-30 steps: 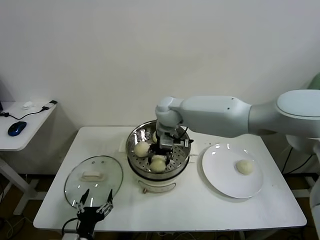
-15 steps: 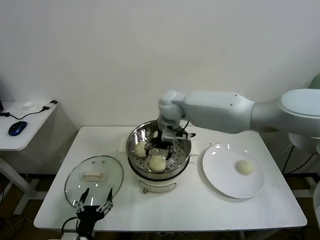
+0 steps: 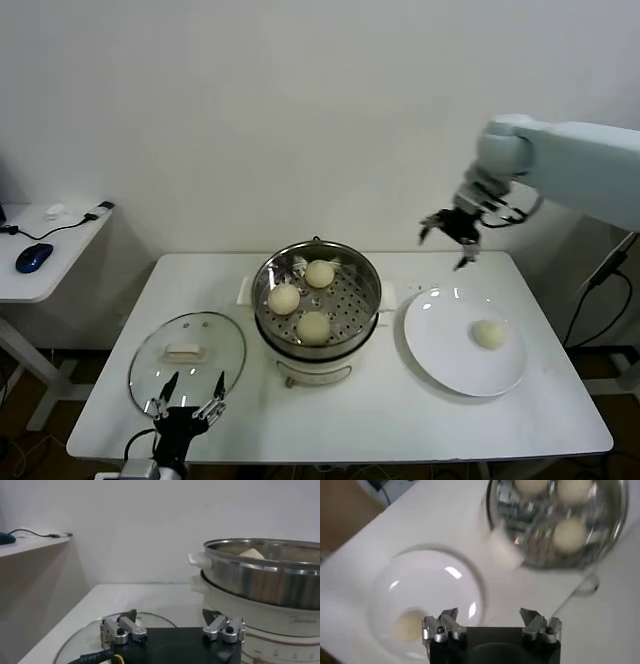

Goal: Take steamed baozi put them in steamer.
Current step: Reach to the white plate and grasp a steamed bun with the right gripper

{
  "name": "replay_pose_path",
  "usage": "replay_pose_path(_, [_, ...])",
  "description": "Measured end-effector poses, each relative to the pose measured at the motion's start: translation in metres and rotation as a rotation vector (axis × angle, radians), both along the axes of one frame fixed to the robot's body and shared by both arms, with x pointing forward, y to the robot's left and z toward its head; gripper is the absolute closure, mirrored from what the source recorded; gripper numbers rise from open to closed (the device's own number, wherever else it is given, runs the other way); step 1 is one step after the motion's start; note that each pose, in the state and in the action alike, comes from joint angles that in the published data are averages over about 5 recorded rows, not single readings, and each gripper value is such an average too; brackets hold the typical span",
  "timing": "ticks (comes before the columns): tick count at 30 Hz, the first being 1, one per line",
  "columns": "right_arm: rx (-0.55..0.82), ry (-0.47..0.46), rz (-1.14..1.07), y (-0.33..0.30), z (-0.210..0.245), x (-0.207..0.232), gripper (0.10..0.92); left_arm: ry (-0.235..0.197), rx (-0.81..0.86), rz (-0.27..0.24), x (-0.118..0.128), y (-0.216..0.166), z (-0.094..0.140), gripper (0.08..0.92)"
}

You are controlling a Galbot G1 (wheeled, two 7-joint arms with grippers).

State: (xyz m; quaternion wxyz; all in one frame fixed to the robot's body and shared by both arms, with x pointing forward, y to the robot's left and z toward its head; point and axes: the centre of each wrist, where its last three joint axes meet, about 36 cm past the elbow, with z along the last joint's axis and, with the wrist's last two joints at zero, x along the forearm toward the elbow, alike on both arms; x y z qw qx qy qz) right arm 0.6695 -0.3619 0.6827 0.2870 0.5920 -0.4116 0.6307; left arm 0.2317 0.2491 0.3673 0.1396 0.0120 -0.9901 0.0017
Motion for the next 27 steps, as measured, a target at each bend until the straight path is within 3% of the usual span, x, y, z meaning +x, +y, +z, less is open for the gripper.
replay_pose_path(10, [0.012, 0.057, -0.362, -0.074, -0.103, -0.026, 0.2, 0.011, 0.006, 0.006, -0.004, 0.003, 0.0, 0.177])
replay_pose_path(27, [-0.031, 0.055, -0.572, -0.095, -0.206, -0.026, 0.2, 0.023, 0.012, 0.008, -0.011, 0.003, 0.001, 0.177])
